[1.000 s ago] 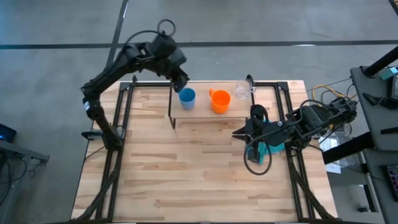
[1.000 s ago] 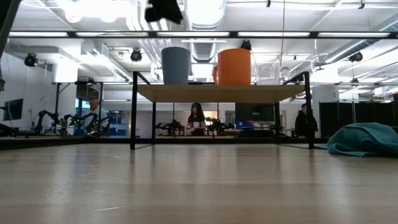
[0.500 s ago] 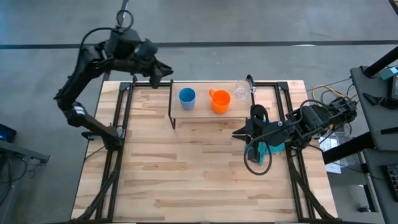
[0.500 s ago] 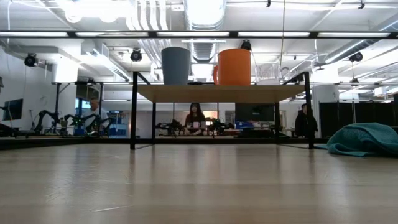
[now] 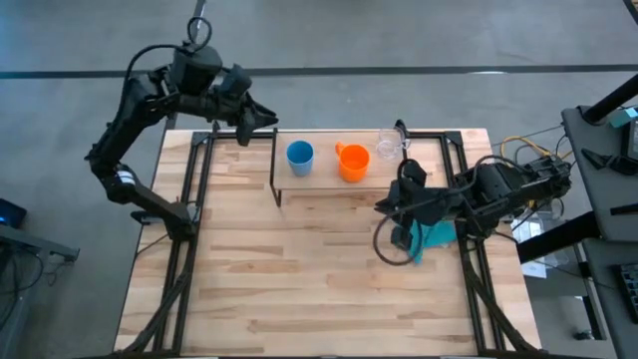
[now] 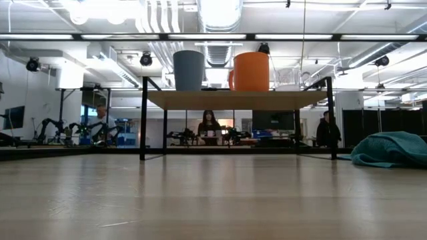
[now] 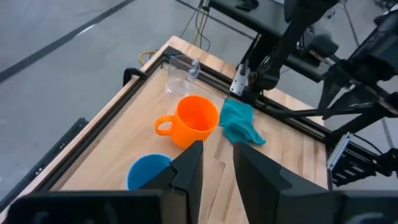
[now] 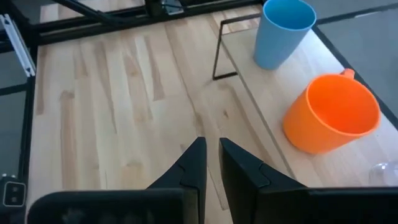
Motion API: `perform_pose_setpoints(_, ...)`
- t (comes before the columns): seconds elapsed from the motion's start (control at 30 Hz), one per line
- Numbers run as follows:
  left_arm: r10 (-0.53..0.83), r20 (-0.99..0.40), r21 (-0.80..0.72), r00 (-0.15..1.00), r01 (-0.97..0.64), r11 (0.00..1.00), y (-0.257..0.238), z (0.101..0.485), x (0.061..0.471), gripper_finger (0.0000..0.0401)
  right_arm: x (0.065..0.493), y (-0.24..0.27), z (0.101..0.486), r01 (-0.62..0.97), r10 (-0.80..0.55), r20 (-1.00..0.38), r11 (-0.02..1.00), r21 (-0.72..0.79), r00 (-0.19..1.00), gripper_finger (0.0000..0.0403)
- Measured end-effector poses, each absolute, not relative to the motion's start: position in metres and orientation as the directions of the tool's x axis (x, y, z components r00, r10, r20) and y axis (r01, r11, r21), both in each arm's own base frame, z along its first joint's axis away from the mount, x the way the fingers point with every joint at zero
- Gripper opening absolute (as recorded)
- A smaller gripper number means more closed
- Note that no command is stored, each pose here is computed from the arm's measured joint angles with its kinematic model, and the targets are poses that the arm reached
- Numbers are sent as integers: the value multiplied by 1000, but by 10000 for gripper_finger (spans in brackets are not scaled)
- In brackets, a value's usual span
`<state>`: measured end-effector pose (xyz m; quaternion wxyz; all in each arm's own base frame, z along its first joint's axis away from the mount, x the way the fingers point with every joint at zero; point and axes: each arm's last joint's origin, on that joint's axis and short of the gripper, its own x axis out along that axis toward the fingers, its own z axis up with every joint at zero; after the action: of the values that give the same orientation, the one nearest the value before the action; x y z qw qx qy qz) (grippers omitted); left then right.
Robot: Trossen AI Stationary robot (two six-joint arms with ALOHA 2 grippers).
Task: Stack small to large cups/mugs on shelf
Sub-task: Return to Home Position
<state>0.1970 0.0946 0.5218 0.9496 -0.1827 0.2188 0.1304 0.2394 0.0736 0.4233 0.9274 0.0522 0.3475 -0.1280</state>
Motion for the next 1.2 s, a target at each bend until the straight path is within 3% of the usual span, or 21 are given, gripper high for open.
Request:
perform_pose_setpoints(0.2, 159, -492, -293, 856, -335, 896, 101, 515, 210, 76, 243, 60, 420, 289, -185, -692, 957, 36, 698, 38)
perform_pose_setpoints(0.53, 14, -456, -344, 890, -191, 919, 102, 513, 220, 76, 242, 21, 414, 426, -296, -736, 905, -11, 609, 38)
perform_pose_setpoints(0.93, 2, -448, -348, 894, -176, 921, 101, 514, 219, 76, 237, -33, 417, 555, -428, -725, 828, -75, 540, 38)
perform_pose_setpoints(1.2, 3, -444, -348, 896, -175, 921, 100, 515, 218, 76, 244, -38, 422, 580, -444, -674, 814, -28, 590, 38)
